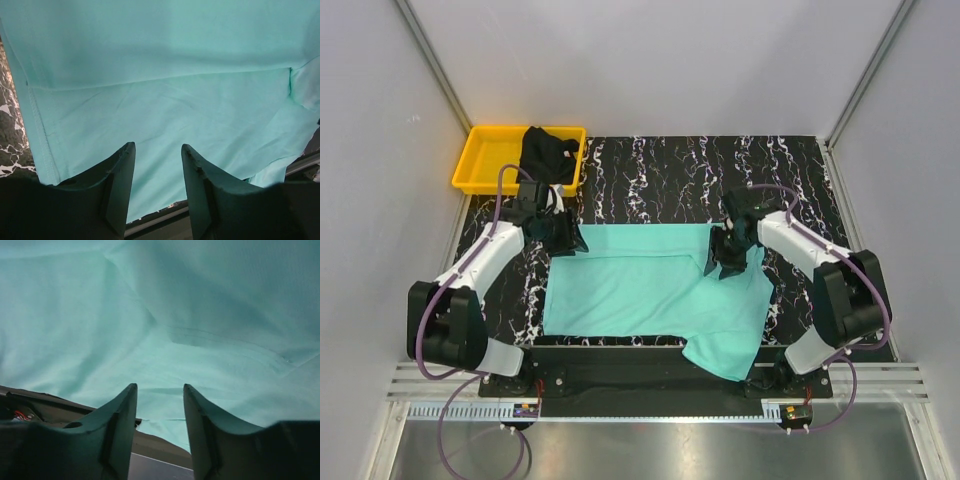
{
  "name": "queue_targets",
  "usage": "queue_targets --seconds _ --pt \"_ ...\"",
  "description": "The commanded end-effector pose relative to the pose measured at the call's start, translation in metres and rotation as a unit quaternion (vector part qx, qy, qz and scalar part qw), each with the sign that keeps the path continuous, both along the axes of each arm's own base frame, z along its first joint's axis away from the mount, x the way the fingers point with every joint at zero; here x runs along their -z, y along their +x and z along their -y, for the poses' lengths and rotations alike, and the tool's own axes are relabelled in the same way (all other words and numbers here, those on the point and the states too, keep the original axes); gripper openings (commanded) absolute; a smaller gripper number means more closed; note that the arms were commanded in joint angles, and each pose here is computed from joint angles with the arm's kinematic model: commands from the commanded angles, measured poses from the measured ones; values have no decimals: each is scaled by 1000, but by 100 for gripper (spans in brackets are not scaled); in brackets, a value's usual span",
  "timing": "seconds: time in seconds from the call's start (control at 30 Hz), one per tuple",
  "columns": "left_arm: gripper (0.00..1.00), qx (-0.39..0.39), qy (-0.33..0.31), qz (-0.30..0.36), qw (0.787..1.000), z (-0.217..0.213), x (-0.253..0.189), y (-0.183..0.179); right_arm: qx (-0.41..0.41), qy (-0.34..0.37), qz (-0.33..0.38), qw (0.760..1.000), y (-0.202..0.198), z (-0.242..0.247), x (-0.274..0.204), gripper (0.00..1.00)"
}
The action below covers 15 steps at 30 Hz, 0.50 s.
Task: Fold and stack the t-shirts
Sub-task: Fold the tshirt
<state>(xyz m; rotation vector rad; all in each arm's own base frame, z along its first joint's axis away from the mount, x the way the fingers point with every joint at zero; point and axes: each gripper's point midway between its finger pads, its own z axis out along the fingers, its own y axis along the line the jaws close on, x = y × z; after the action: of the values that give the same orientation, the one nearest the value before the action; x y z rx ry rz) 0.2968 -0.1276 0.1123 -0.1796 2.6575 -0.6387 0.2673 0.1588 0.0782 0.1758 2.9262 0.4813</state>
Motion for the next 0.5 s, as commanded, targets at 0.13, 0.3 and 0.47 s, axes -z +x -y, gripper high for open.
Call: queue_targets --seconds 0.13,0.3,0.47 --pt "46 7 -34 19 999 28 -17 -23 54 -14 -4 998 -17 7 30 37" --pt "46 7 -42 5 999 34 -6 -59 81 -16 8 997 -6 6 42 32" --pt "47 1 -41 25 999 27 -14 -71 105 -31 24 994 4 10 51 32"
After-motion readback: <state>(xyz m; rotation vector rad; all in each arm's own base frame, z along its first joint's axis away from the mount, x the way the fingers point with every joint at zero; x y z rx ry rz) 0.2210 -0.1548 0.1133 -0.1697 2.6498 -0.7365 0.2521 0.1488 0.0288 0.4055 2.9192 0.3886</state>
